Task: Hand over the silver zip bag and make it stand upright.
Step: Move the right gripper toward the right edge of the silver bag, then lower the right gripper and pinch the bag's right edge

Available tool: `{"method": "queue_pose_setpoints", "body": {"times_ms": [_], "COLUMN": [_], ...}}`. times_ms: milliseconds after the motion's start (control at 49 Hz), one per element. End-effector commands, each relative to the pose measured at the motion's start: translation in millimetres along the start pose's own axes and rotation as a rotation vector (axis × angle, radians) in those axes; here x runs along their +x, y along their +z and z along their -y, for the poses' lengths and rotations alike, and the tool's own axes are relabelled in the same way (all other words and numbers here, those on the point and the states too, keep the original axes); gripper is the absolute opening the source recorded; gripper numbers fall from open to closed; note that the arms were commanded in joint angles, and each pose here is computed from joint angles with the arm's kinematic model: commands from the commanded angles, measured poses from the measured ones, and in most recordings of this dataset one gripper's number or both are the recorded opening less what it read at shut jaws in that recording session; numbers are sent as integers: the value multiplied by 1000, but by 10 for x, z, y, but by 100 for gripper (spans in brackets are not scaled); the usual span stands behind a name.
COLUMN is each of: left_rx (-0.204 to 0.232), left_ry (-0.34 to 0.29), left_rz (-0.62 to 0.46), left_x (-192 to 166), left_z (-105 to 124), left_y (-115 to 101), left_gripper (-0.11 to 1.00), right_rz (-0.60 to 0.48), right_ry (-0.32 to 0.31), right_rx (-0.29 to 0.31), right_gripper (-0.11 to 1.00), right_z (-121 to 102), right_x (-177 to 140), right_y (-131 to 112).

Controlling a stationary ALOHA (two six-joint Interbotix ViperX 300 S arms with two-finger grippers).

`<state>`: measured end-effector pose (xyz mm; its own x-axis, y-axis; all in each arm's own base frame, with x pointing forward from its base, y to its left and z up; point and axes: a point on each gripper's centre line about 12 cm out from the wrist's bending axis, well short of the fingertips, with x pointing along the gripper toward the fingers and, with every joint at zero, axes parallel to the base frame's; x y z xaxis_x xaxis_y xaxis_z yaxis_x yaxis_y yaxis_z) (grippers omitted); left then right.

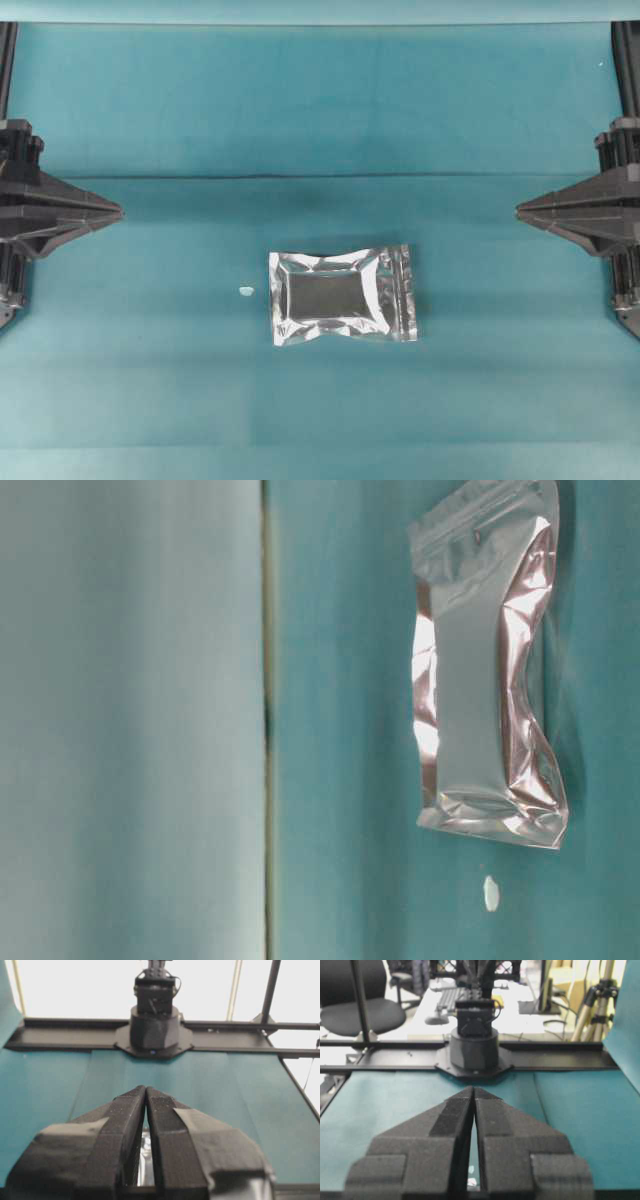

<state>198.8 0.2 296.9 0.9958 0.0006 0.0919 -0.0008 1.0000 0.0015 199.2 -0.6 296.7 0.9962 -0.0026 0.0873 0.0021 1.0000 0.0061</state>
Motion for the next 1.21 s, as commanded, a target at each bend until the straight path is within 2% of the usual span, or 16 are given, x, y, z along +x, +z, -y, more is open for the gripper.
{"method": "queue_pose_setpoints", "body": {"times_ms": [0, 20, 61, 143, 225, 306, 388, 470, 592, 715, 878, 981, 1062, 1185], "left_rx": [-6, -8, -10, -11, -8, -10, -10, -10, -11, -11, -11, -13, -11, -11], "left_ry": [-30, -33, -36, -42, -43, -43, -44, -44, -44, -46, -46, -45, -45, -47], "left_rz": [0, -3, -8, -25, -37, -46, -46, -42, -40, -39, -48, -52, -57, -69], "left_x": [82, 98, 135, 209, 266, 313, 337, 342, 337, 334, 339, 341, 341, 340], "left_z": [59, 65, 73, 89, 91, 93, 97, 98, 97, 101, 101, 101, 101, 104], "left_y": [57, 59, 71, 68, 60, 57, 71, 89, 95, 99, 84, 77, 71, 57], "left_gripper": [14, 14, 9, 0, -1, -1, -1, -1, -1, -1, -1, -1, -1, -1], "right_rz": [0, -3, -26, -71, -125, -184, -248, -311, -395, -469, -546, -582, -585, -568], "right_ry": [6, 3, -13, -55, -92, -122, -162, -211, -303, -393, -479, -524, -550, -569], "right_rx": [26, 41, 132, 354, 571, 745, 906, 1041, 1205, 1277, 1291, 1295, 1299, 1316], "right_gripper": [9, 9, 9, 0, 0, 0, 0, 0, 0, 0, 1, 8, 24, 60], "right_z": [-15, -13, 3, 38, 48, 36, 24, 11, -1, 2, -12, -20, -23, -32], "right_x": [24, 31, 45, 71, 85, 94, 118, 151, 214, 285, 394, 430, 472, 516], "right_y": [6, 8, -29, -111, -208, -303, -421, -553, -785, -1032, -1320, -1473, -1567, -1643]}}
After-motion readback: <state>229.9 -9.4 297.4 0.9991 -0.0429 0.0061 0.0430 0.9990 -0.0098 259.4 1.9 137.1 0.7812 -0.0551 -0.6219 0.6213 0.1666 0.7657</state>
